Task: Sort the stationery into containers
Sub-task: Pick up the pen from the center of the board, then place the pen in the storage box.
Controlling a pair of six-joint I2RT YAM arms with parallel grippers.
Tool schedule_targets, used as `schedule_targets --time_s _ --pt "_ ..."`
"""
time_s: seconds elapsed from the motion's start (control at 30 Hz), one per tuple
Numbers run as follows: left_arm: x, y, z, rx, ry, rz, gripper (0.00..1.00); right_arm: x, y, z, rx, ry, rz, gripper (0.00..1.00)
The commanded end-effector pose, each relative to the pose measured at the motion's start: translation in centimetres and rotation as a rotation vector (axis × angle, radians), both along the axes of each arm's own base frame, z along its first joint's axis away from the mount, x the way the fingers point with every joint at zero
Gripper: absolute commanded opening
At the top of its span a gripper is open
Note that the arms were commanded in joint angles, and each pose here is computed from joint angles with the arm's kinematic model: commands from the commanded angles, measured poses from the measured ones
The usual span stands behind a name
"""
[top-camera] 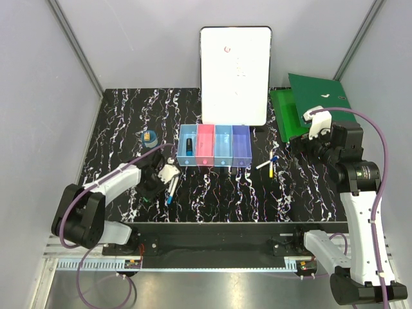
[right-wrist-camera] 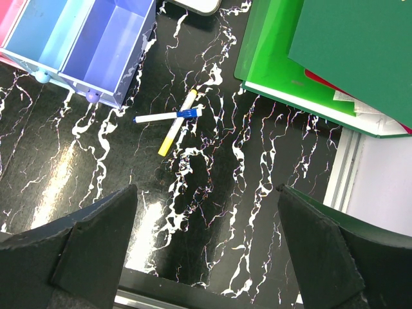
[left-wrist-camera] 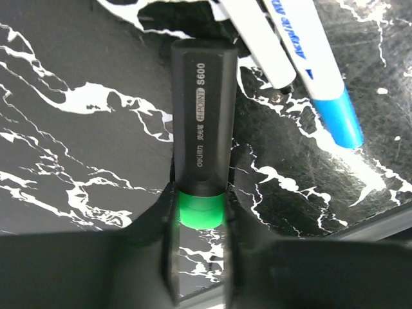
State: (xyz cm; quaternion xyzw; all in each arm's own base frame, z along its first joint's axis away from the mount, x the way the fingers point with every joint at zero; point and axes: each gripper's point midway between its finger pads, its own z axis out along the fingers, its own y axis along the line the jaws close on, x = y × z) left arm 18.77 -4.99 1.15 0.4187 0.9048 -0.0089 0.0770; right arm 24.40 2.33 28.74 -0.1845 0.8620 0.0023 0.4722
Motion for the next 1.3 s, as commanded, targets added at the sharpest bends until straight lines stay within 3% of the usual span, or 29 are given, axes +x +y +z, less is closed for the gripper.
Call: schedule_targets --time_s 0.0,0.17,0.3,0.43,0.6,0.9,1.27 --pt "1.4 -1.1 -0.3 -0.046 -0.021 -0.018 0.0 0.3 0.2 2.0 0.012 -0.06 0.003 0.97" --pt "3.4 -0.9 1.8 -0.045 -0.106 0.01 0.0 0.2 0.1 2.0 0.011 -0.062 0.003 0.97" --pt "5.7 -1.3 6.1 -0.079 -0.215 0.068 0.0 0.3 0.2 2.0 0.013 -0.06 0.003 0.97" --pt "8.9 -3.2 12.0 -0.191 -0.339 0.125 0.0 0.4 0.3 1.8 0.025 -0.05 -0.001 0.97" --pt "12.2 -6.6 17.0 -0.366 -0.383 0.23 0.0 0.5 0.4 1.4 0.042 -0.037 -0.01 0.96" --pt "19.1 -11.1 15.1 -0.466 -0.229 0.449 0.0 0.6 -0.2 1.5 0.011 -0.048 -0.025 0.96" --pt "21.8 -12.9 11.2 -0.444 -0.147 0.545 0.0 0.3 -0.9 0.5 -0.047 -0.051 -0.022 0.96"
